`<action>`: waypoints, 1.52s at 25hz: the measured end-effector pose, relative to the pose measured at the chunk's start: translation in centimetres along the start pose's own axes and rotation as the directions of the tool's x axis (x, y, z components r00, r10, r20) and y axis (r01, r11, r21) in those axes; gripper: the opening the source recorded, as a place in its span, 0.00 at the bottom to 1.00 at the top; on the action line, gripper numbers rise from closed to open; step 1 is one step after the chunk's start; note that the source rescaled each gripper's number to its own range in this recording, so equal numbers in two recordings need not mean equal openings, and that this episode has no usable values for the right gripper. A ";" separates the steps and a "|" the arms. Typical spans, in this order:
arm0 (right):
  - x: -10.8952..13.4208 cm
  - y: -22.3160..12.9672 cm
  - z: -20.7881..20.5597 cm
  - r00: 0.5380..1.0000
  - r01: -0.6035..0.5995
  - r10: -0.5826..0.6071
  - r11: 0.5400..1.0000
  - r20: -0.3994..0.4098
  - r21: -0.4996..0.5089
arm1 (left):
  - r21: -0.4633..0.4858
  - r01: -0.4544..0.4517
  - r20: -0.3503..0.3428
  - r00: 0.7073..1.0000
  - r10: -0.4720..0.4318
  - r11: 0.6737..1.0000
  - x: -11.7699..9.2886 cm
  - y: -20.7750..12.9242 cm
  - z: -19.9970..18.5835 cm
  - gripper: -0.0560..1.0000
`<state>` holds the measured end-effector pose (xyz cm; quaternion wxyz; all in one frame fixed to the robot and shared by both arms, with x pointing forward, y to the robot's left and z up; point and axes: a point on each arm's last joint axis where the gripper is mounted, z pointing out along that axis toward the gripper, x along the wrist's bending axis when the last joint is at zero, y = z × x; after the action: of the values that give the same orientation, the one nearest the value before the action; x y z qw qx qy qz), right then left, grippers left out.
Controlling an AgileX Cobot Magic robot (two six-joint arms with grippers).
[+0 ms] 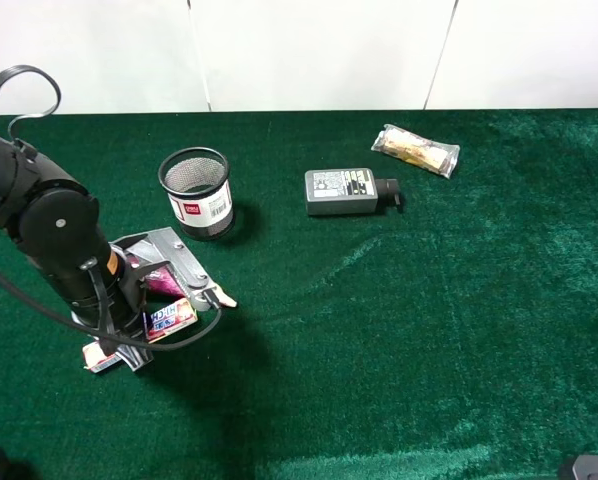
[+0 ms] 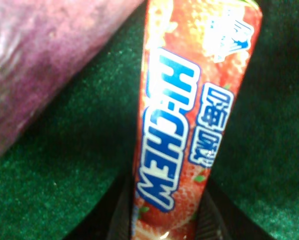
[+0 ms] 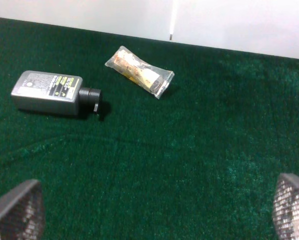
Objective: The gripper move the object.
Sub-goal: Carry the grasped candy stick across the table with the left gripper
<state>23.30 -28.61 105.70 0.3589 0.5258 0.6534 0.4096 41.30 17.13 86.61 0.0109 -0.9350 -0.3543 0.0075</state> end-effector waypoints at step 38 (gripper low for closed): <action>0.0 0.0 0.0 1.000 -0.002 0.002 1.000 -0.002 0.000 | -0.073 -0.335 -0.015 0.942 0.335 0.939 -8.9 23.1 -12.2 0.06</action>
<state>23.29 -28.59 105.70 0.3580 0.5260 0.6531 0.4107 50.22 -6.23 98.29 -0.0249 -0.9814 -0.1902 -0.0051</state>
